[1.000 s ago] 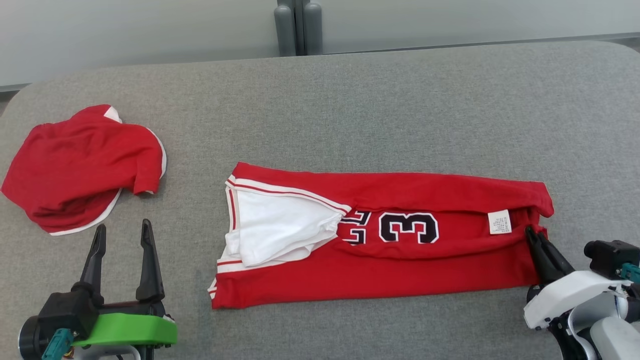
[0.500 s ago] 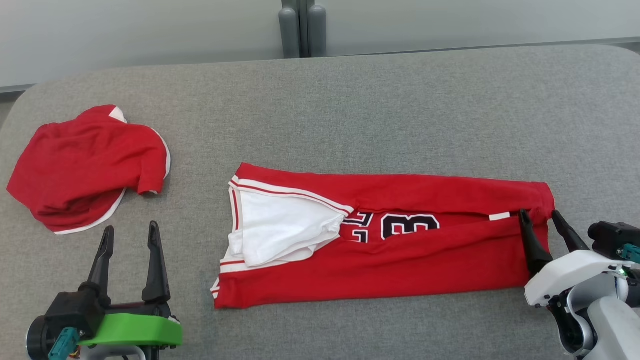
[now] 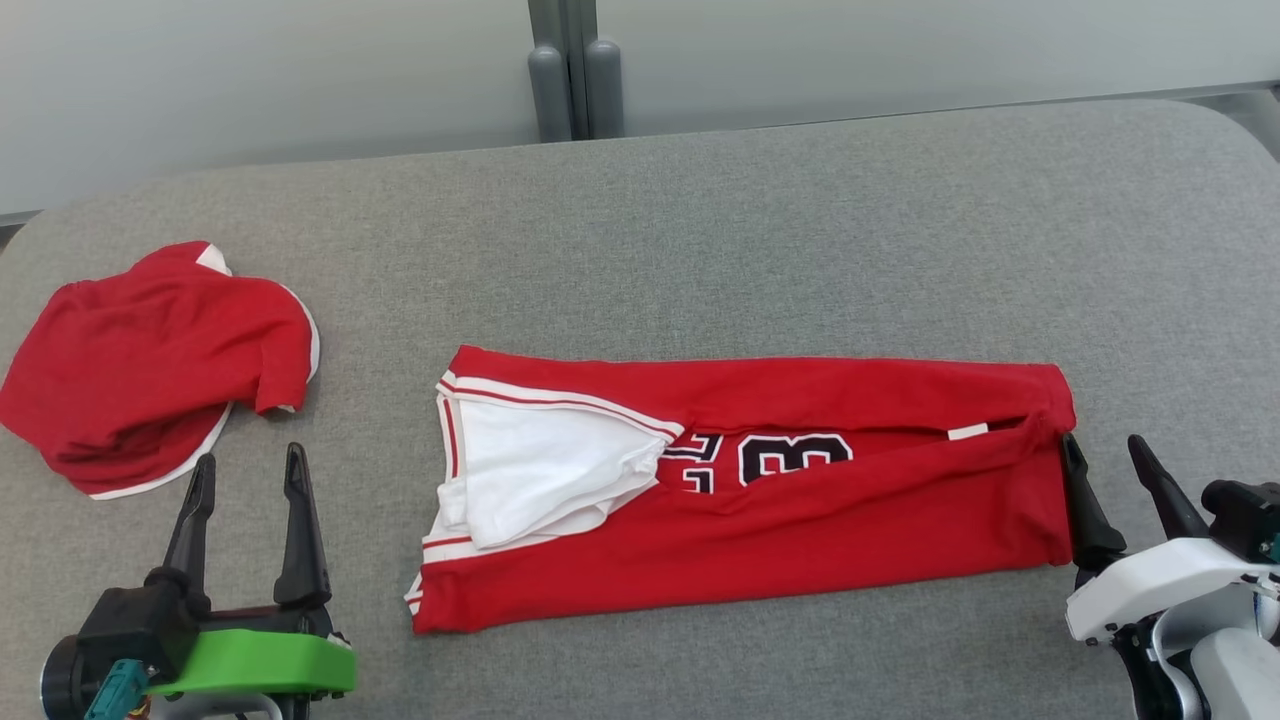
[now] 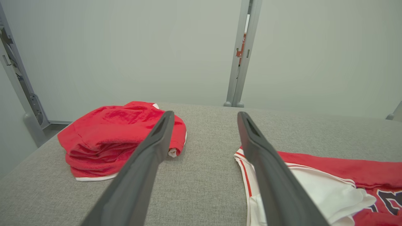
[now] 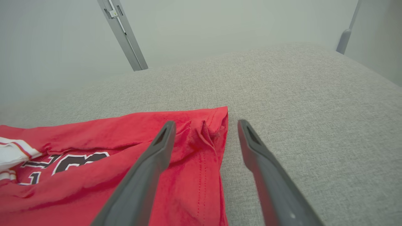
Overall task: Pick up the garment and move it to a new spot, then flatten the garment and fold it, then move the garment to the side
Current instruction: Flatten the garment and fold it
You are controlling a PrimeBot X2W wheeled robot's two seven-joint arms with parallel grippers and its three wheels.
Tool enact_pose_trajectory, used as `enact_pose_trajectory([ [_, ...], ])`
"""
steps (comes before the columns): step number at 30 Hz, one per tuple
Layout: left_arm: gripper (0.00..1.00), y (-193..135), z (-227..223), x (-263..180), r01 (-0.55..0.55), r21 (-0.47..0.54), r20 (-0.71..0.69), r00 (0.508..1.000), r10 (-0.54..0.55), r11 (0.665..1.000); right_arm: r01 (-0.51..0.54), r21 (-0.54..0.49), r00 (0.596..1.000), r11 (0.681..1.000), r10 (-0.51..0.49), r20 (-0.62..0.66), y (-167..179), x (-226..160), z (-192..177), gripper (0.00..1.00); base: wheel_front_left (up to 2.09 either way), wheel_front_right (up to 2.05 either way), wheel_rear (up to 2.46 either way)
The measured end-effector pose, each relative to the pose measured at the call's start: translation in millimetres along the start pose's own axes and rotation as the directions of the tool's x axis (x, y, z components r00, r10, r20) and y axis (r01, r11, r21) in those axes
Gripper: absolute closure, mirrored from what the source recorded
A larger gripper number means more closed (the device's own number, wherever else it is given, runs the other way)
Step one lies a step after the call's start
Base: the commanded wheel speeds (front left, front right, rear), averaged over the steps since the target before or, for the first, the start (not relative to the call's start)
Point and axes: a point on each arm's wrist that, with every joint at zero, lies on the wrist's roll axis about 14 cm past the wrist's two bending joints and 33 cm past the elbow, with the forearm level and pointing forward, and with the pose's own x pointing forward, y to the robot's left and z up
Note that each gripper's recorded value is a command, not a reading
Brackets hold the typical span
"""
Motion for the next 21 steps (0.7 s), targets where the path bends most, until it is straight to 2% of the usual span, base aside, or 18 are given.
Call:
enact_pose_trajectory([
  [11,0.00,0,-3,-1,0.000,0.000,-0.009,1.000,0.000,1.000,-0.018,-0.058,0.999,0.998,0.015,-0.053,0,25,4,0.00,0.00,0.00,0.00],
  [16,0.00,4,-6,-4,-0.013,0.000,-0.019,1.000,0.013,1.000,-0.003,-0.058,0.989,0.998,-0.006,-0.148,-4,33,-18,0.00,0.00,0.00,0.00],
  [21,0.00,10,-11,-5,-0.032,0.002,-0.033,0.999,0.032,0.999,0.035,-0.013,0.970,0.999,-0.037,-0.239,-9,36,-46,0.00,0.00,0.00,0.00],
])
